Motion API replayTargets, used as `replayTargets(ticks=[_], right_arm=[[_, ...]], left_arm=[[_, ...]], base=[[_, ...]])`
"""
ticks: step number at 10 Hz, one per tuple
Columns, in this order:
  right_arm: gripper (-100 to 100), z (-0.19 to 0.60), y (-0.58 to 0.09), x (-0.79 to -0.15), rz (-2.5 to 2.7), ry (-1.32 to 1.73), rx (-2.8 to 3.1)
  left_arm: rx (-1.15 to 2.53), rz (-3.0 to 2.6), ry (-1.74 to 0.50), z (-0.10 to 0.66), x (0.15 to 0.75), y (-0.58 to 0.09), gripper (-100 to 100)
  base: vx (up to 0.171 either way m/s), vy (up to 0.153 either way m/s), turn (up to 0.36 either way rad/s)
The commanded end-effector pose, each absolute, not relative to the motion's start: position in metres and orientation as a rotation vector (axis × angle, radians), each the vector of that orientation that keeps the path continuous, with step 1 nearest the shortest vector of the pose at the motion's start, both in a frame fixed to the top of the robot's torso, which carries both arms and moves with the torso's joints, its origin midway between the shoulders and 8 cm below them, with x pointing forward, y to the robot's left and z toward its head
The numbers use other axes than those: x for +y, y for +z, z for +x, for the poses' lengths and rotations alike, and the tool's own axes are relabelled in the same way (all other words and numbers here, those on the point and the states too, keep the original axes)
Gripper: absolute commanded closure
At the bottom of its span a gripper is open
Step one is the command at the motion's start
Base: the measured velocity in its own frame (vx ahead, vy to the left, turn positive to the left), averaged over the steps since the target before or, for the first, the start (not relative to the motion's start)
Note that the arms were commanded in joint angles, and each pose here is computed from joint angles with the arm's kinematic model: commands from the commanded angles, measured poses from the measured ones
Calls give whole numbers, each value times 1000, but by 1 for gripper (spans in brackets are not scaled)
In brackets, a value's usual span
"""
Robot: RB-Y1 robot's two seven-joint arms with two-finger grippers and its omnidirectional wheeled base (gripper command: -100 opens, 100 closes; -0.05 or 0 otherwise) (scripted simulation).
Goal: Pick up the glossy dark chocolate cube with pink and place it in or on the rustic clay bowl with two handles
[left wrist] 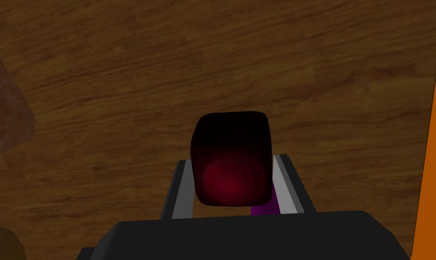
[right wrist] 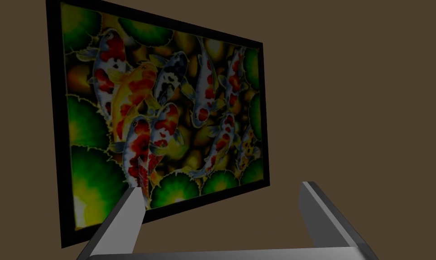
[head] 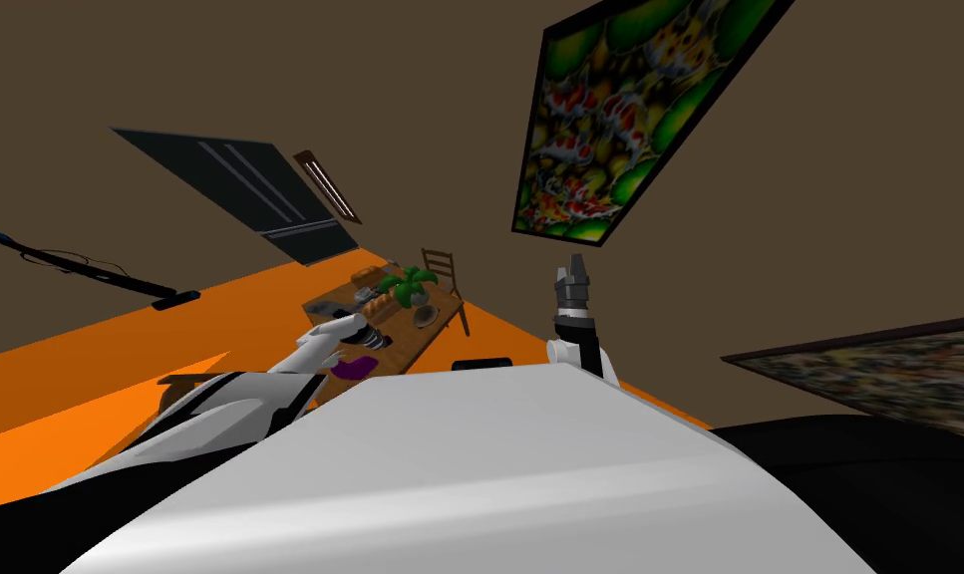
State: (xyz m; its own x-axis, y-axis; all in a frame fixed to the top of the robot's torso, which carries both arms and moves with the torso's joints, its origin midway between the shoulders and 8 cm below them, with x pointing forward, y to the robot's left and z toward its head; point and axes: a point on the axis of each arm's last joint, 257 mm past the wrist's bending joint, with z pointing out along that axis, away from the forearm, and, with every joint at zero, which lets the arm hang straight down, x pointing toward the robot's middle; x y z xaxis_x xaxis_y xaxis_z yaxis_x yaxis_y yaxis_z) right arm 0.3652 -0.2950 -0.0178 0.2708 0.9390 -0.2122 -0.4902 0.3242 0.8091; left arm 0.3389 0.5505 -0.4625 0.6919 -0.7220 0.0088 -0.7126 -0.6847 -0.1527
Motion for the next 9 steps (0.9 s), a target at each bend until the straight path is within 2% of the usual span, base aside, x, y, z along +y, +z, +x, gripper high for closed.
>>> replayTargets(ticks=[1, 5, 9], right_arm=[[0, 365, -18, -295, 695, 1074, 782], [0, 365, -18, -295, 695, 1074, 782], [0, 365, -18, -295, 695, 1074, 782]], left_arm=[[1220, -2711, -51, 341, 564, -450, 100], [1293, -2643, -24, 358, 569, -423, 100], [1326, -2654, -99, 381, 547, -411, 100]], base=[[-60, -63, 60], [-28, -71, 7], [7, -13, -89]])
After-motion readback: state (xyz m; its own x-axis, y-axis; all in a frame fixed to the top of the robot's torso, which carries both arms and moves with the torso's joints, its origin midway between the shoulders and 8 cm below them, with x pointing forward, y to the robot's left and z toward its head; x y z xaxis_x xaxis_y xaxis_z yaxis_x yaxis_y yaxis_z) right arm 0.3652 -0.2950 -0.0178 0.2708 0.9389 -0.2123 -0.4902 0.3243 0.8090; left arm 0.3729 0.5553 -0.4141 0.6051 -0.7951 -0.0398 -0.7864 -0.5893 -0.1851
